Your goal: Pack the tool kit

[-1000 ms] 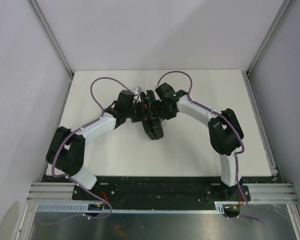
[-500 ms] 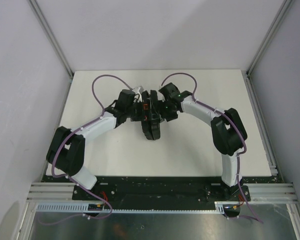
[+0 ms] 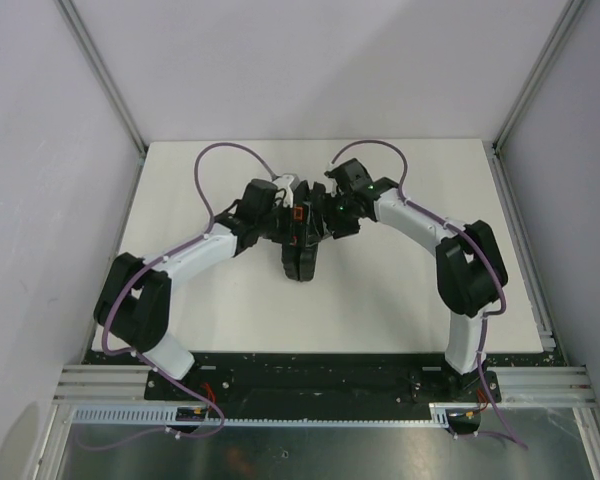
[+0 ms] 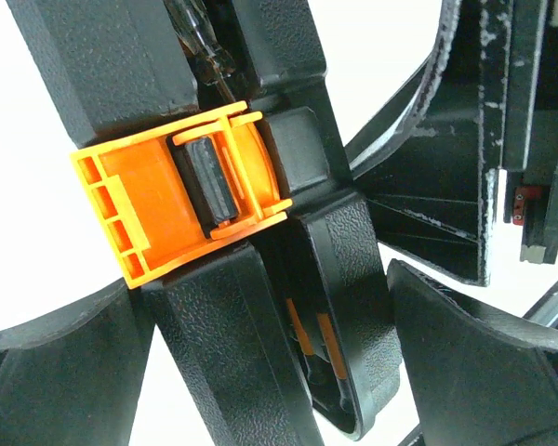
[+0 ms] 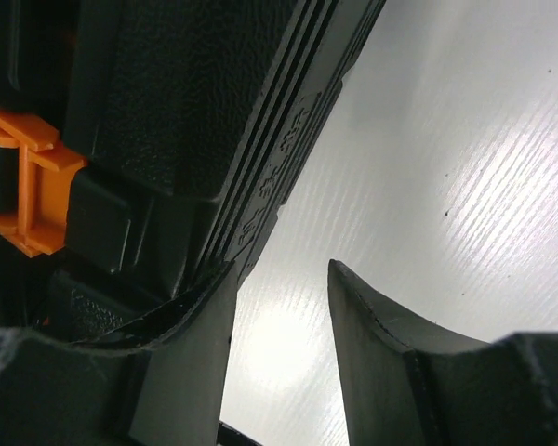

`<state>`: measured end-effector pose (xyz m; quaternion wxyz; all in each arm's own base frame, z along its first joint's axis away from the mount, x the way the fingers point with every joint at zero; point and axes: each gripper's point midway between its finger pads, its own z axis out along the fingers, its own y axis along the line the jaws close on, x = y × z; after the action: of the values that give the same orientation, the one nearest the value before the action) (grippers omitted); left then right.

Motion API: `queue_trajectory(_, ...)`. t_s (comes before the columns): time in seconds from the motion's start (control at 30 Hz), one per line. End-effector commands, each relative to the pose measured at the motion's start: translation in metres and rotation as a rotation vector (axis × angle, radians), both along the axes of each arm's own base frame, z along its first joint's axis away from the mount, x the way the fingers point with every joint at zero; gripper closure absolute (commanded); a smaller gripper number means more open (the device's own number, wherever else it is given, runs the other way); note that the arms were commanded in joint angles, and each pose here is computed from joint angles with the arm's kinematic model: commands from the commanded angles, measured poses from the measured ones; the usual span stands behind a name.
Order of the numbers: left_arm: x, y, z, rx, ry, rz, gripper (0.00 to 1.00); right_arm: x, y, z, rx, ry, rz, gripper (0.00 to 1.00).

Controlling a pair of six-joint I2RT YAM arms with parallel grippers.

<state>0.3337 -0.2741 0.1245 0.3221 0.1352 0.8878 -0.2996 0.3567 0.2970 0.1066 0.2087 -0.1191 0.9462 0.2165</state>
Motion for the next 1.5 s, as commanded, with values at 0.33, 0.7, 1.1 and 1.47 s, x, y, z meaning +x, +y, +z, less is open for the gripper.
queue_trajectory(0.33,-0.065,-0.048,-0.032,0.138,-0.094,-0.396,0.01,0.005,0.057,0.057,0.364,-0.049,0.067,0.51)
queue_trajectory(0.7,-0.061,-0.024,-0.062,0.364,-0.119,-0.312,0.30,0.013,0.048,0.057,0.375,-0.059,0.021,0.51)
queue_trajectory(1.1,-0.058,-0.013,-0.045,0.387,-0.237,-0.321,0.70,0.039,-0.017,0.059,0.237,-0.141,-0.103,0.51)
queue_trajectory(1.47,-0.080,-0.010,-0.052,0.390,-0.353,-0.501,0.78,0.032,-0.055,0.107,0.395,-0.195,-0.034,0.50)
